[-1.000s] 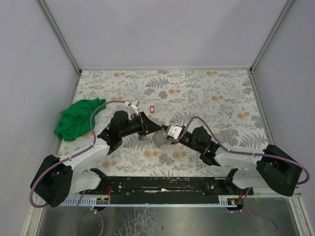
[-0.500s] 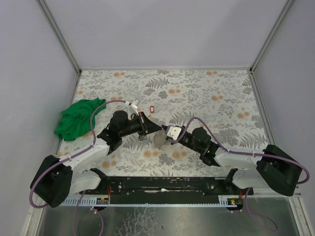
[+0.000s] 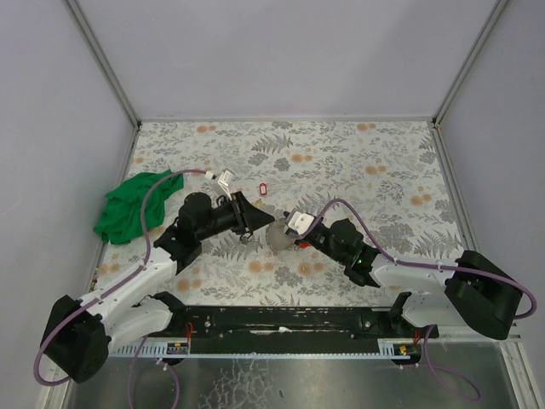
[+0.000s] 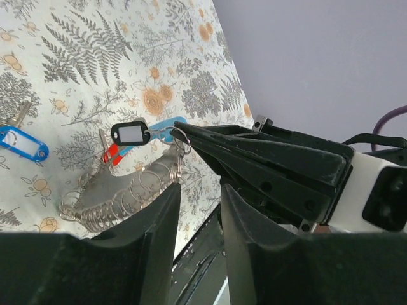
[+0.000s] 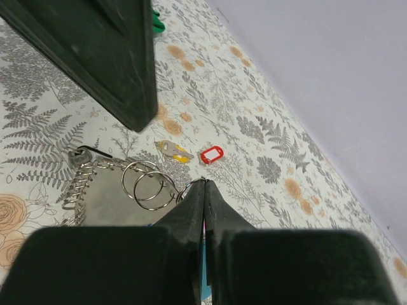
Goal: Put the keys on the keyring
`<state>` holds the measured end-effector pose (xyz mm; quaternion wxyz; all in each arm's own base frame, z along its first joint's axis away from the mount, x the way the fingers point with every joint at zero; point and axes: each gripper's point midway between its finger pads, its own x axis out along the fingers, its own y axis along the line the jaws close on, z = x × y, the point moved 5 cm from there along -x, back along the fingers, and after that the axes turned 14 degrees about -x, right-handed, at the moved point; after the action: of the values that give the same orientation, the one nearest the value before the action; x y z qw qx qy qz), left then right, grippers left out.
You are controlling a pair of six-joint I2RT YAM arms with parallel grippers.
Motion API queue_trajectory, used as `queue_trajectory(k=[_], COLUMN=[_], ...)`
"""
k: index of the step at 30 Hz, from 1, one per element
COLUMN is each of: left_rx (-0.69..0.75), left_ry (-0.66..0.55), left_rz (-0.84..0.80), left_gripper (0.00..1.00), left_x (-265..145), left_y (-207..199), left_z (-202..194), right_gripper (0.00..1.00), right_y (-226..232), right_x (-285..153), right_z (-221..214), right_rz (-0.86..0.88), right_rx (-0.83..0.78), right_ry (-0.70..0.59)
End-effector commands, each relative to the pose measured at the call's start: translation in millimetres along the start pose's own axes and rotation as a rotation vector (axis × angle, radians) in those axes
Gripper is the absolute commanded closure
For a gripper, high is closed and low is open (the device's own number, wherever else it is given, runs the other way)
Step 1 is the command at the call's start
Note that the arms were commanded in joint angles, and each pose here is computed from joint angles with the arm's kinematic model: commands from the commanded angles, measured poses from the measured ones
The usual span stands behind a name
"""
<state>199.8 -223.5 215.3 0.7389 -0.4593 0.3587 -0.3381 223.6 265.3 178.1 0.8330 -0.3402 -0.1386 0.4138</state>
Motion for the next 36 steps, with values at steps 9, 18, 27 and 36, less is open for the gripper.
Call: queue_trajectory(k=[9, 18, 27, 36], left_rx=[0.042, -0.015, -0.144, -0.282], left_ry=[-0.119, -0.180, -0.265, -0.213], left_rz=[-0.006, -0.044, -0.170, -0.262], left_gripper=[0.69, 0.69, 0.62, 0.66], left_x=[-9.2, 10.5, 18.8, 30.2], left_y=[-10.0, 7.3, 8.1, 15.9], left_z=[-2.9, -7.2, 6.1, 2.9], right_gripper=[1.00, 1.00, 1.00, 1.00], right_y=[-31.8, -29.3, -27.0, -26.6], right_x=[9.5, 9.4, 6.3, 5.4], right_z=[18.0, 22.0, 21.9, 22.2], right_rz=[-0.175, -0.171, -0.167, -0.167], right_rx=[0.120, 0.148, 0.159, 0.172], right_ry=[0.065, 0.065, 0.054, 0.054])
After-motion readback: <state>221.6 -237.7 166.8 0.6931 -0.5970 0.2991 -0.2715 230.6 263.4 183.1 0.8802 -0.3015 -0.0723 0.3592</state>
